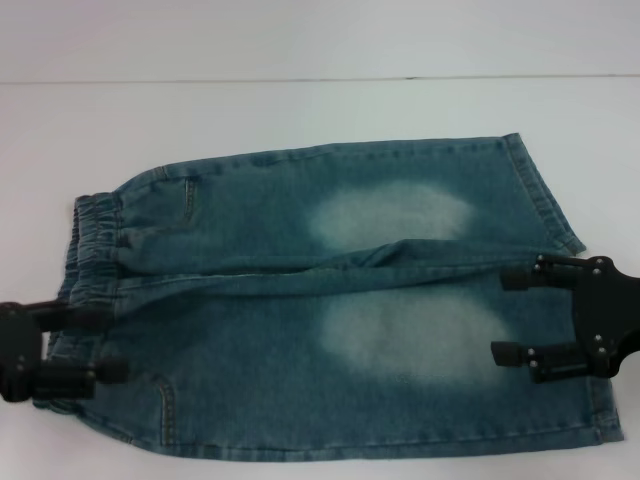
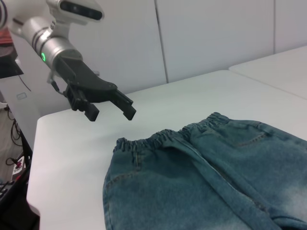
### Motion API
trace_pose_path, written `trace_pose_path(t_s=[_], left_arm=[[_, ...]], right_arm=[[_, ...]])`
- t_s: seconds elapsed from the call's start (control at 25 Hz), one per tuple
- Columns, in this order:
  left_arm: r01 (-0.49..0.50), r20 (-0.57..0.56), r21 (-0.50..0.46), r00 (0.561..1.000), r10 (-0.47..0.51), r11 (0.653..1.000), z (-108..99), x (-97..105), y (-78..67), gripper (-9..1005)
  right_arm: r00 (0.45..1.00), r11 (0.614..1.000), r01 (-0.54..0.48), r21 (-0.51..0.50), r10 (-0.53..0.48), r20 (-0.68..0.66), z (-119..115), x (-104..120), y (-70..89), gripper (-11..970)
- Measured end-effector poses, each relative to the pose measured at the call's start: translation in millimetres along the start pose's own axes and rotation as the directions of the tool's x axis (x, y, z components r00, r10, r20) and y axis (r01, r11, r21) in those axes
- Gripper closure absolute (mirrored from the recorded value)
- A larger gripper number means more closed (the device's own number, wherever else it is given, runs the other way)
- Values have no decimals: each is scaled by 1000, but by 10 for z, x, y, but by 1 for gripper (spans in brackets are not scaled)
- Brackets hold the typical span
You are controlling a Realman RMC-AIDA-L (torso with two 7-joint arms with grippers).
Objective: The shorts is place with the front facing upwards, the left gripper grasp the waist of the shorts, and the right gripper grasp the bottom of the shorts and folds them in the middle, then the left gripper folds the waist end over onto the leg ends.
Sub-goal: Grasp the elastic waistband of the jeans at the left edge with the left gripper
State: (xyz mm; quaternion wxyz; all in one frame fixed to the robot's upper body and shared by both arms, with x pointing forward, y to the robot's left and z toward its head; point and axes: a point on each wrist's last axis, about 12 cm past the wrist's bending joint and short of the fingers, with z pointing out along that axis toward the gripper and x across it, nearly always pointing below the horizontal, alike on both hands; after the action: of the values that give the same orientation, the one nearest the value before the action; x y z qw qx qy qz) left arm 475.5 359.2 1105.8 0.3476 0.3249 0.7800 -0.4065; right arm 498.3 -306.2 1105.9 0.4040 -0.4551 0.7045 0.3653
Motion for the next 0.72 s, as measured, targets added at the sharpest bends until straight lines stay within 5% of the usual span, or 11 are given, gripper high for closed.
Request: trace_pose_path(t_s=[0.24, 0.72], left_arm=[[62, -139, -121, 987, -79, 991, -199, -165, 9, 118], [80, -354, -290, 917, -185, 954, -102, -144, 192, 135]], right_arm=[[1000, 1000, 11, 17, -11, -2, 5, 1, -21, 24], [1000, 999, 11, 37, -11, 0, 58, 23, -69, 25]])
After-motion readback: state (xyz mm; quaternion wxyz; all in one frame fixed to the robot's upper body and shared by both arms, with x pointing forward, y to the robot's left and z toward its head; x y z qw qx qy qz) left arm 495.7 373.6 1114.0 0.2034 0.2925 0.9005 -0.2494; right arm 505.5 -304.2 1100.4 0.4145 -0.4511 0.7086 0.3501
